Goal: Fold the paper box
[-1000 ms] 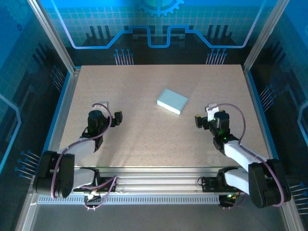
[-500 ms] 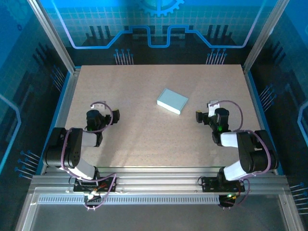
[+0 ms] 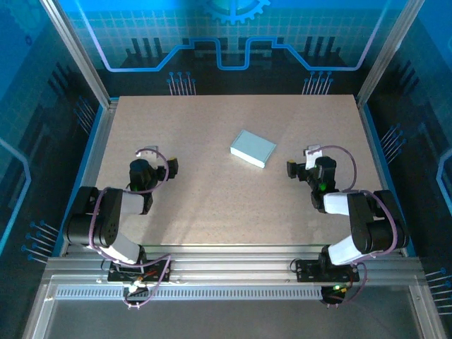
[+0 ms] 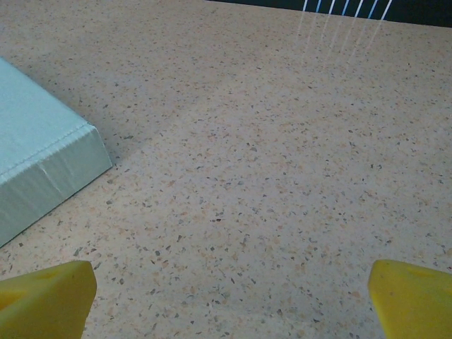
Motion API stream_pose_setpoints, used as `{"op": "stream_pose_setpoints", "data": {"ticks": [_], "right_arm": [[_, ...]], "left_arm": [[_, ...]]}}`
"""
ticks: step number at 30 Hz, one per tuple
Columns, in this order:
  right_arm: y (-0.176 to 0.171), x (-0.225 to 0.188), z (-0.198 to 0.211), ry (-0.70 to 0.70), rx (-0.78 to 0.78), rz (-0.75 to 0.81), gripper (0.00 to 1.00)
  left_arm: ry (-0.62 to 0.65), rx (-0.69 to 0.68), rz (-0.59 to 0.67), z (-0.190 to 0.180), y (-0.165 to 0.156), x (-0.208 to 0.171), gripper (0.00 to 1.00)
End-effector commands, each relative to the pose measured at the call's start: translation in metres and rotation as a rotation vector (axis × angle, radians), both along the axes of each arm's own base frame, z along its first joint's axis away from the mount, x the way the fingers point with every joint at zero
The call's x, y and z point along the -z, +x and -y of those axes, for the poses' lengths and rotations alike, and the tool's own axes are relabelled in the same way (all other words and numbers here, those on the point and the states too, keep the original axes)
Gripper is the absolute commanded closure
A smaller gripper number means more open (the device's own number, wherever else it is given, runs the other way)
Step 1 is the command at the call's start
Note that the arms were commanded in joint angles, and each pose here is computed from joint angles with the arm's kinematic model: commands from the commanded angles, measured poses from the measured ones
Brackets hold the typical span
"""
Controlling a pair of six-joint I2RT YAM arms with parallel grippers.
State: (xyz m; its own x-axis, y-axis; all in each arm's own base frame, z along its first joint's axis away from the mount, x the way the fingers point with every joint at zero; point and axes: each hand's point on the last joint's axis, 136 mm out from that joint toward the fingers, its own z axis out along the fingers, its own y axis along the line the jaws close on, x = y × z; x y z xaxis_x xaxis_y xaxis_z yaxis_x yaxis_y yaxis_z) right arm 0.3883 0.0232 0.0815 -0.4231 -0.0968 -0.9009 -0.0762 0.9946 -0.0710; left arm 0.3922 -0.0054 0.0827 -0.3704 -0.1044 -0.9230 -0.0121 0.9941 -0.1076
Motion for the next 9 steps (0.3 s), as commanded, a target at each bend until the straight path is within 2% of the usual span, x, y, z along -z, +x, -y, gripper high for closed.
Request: {"op": "stream_pose_setpoints", "data": {"ticks": [1, 9], "right_arm": [[0.0082, -0.0129, 0.0026, 0.019, 0.01, 0.046, 0.0], [0.0082, -0.0127, 0.0026, 0.019, 0.011, 0.046, 0.0]], "left_arm": [[0.03, 0.0, 0.042, -0.0009, 0.0067, -0.012, 0.01], [0.028, 0.003, 0.041, -0.0003, 0.0064, -0.0112, 0.01]]}}
